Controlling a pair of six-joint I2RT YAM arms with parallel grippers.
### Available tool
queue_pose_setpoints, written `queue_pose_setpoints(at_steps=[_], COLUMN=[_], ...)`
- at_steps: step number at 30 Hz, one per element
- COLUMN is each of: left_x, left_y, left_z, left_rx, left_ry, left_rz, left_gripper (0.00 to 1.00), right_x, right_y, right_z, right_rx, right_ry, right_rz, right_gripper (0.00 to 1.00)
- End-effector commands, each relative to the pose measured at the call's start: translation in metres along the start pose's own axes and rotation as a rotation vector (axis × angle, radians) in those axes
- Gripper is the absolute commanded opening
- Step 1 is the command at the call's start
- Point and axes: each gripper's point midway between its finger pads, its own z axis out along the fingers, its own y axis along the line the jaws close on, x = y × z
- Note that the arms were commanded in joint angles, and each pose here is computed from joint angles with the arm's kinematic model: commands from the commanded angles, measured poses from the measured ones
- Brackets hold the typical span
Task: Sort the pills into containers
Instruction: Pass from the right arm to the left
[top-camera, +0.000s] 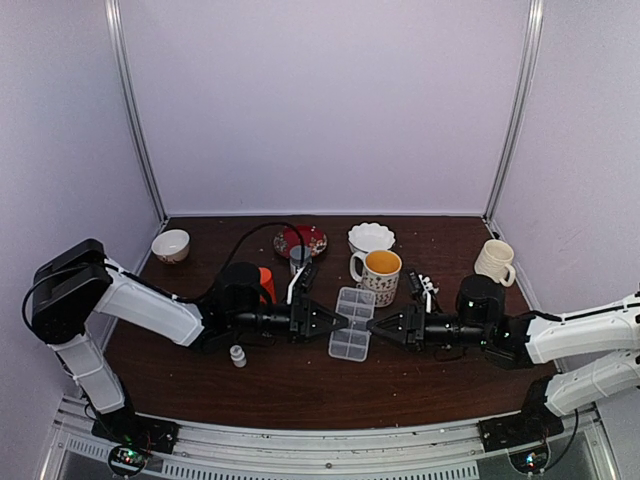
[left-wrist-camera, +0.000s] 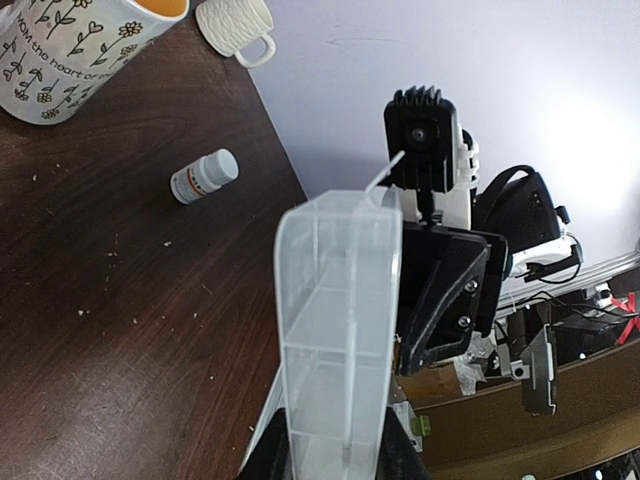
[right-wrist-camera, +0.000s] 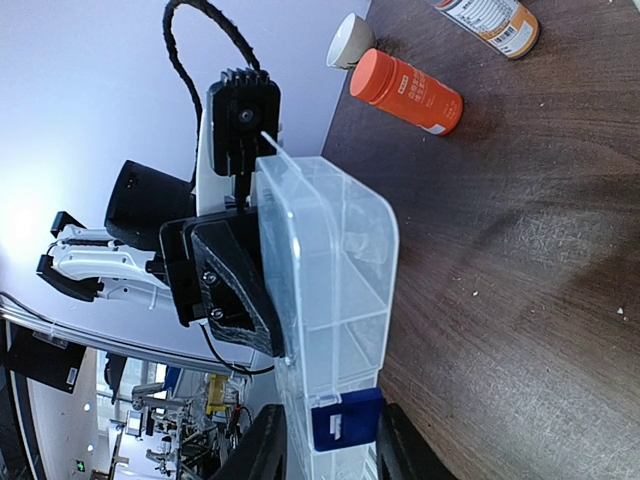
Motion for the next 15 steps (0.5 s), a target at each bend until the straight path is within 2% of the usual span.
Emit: queue_pose_setpoints(at_steps=[1, 15], left_x=[0.004, 0.005], left_y=[0.051, 0.054], left_z=[-0.009, -0.012], left_rx=[-0.22, -0.24], left_ry=[0.001, -0.005], left_rz=[-0.038, -0.036], left_gripper=[0.08, 0.08], right_x=[-0.011, -0.015], right_y=[0.047, 0.062], right_z=[-0.008, -0.017], right_rx=[-0.159, -0.199], right_ry=[-0.034, -0.055], right_rz=[-0.064, -0.085], right_gripper=[0.31, 0.31])
